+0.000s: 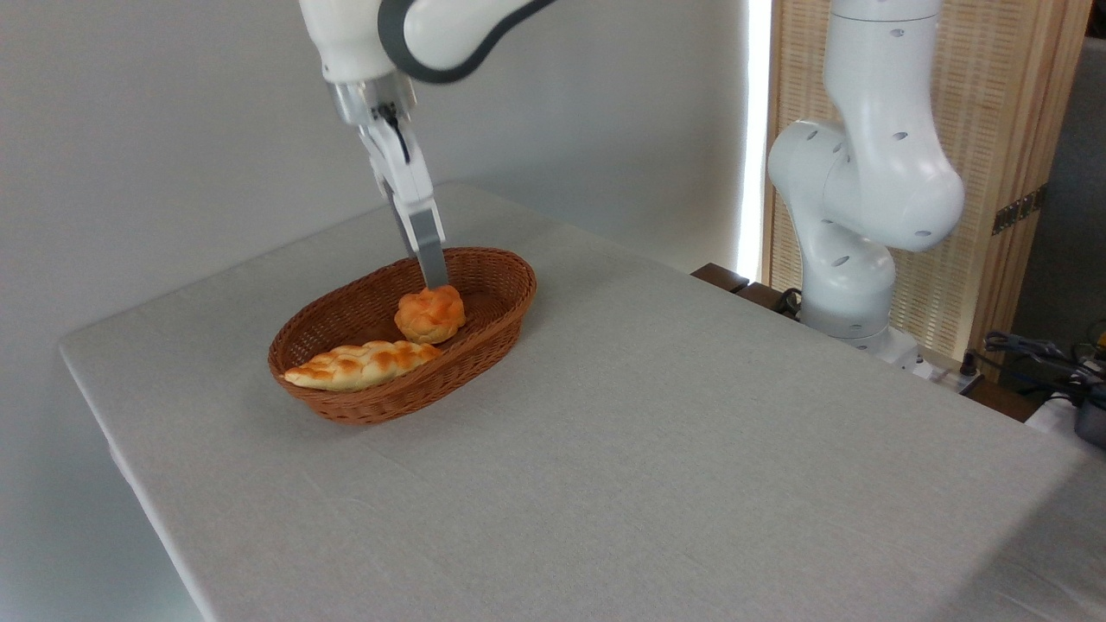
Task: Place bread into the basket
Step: 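Open the gripper to release the bun and raise it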
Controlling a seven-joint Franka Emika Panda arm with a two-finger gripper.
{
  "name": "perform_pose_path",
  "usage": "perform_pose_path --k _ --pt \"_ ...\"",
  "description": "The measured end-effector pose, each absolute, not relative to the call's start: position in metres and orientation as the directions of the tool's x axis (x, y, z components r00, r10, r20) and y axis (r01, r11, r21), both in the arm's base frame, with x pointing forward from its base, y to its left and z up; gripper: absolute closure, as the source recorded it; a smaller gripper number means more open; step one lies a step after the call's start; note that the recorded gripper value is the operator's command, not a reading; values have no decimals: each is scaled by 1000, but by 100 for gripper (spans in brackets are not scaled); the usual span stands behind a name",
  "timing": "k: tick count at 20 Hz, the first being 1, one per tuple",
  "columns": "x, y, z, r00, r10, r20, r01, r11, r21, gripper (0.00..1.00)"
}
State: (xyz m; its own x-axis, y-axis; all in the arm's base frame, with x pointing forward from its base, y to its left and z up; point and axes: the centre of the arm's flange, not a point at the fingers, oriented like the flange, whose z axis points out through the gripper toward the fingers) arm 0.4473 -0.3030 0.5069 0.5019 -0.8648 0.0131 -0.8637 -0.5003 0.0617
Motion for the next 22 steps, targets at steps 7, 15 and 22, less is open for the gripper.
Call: perform_pose_path --k 7,15,22 --pt "505 -179 594 628 -767 130 -774 -634 -2 0" --pt "537 -48 635 690 -708 153 -715 -699 -7 0" --pt "546 -50 631 692 -712 116 -718 -696 8 0"
